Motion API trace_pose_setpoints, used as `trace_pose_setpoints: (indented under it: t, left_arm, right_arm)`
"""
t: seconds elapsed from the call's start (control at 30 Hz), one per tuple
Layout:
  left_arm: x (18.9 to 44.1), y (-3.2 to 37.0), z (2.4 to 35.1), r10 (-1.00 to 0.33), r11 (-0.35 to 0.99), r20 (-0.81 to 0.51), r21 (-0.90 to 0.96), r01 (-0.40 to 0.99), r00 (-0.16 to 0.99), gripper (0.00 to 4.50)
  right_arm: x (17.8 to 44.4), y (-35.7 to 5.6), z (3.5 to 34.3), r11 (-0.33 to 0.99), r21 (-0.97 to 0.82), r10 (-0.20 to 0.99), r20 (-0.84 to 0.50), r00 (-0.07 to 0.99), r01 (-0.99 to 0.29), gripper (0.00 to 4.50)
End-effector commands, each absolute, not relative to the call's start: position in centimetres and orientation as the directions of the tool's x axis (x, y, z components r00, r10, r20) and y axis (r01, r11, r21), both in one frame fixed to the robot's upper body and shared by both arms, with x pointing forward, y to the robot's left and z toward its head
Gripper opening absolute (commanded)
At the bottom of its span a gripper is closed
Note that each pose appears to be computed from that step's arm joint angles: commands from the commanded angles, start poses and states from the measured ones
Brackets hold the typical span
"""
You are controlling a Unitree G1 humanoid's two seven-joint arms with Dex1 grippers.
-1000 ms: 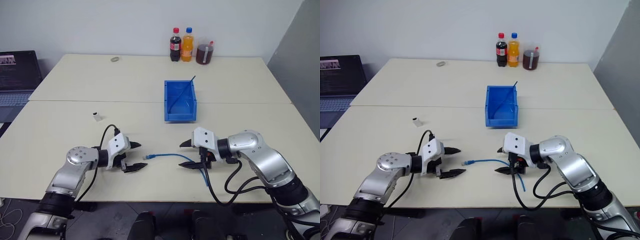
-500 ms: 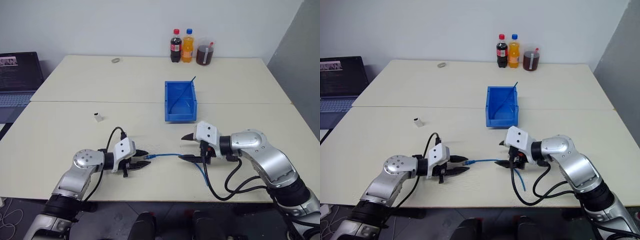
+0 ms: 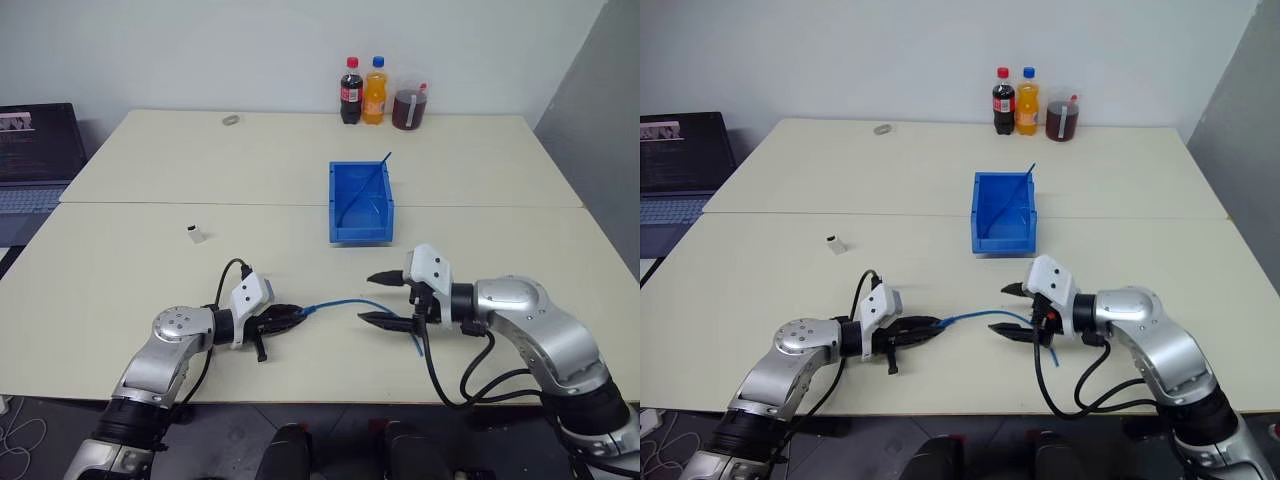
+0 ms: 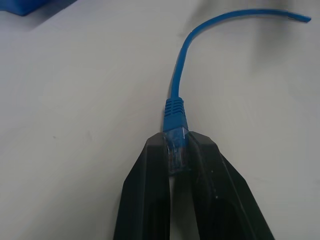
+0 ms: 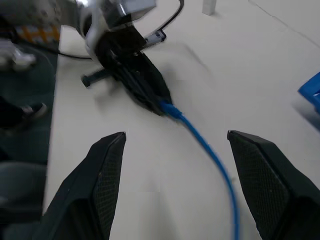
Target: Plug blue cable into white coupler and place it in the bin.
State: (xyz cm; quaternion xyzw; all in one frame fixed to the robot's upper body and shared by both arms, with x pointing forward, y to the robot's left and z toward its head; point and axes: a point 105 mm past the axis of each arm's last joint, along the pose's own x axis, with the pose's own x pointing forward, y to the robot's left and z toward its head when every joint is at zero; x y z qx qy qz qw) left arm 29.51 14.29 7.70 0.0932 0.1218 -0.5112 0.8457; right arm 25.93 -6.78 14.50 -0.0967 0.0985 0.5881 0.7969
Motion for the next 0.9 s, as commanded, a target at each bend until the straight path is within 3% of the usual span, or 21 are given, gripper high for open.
trace_pose_setpoints:
  t: [0.03, 0.33, 0.6, 0.9]
  left_arm:
    - [29.4, 12.8, 11.8, -0.881, 0.459, -0.140, -0.015, 0.888, 0.453, 0.25]
    - [27.5, 10.9, 15.8, -0.927, 0.368, 0.002, -0.189, 0.910, 0.375, 0.25]
    - [27.4, 10.7, 16.3, -0.926, 0.368, 0.006, -0.211, 0.906, 0.378, 0.25]
    - [27.4, 10.7, 16.3, -0.923, 0.375, 0.004, -0.208, 0.903, 0.384, 0.25]
  right_arm:
    - [24.4, -6.5, 15.7, 0.291, 0.062, 0.943, -0.184, 0.276, -0.955, 3.45]
    - [26.0, -5.5, 16.0, 0.427, 0.293, 0.897, -0.018, 0.441, -0.856, 3.45]
    - [27.2, -3.8, 17.4, 0.379, 0.403, 0.892, 0.082, 0.445, -0.833, 3.45]
    - [27.1, -2.5, 17.4, 0.326, 0.442, 0.911, 0.089, 0.403, -0.836, 3.45]
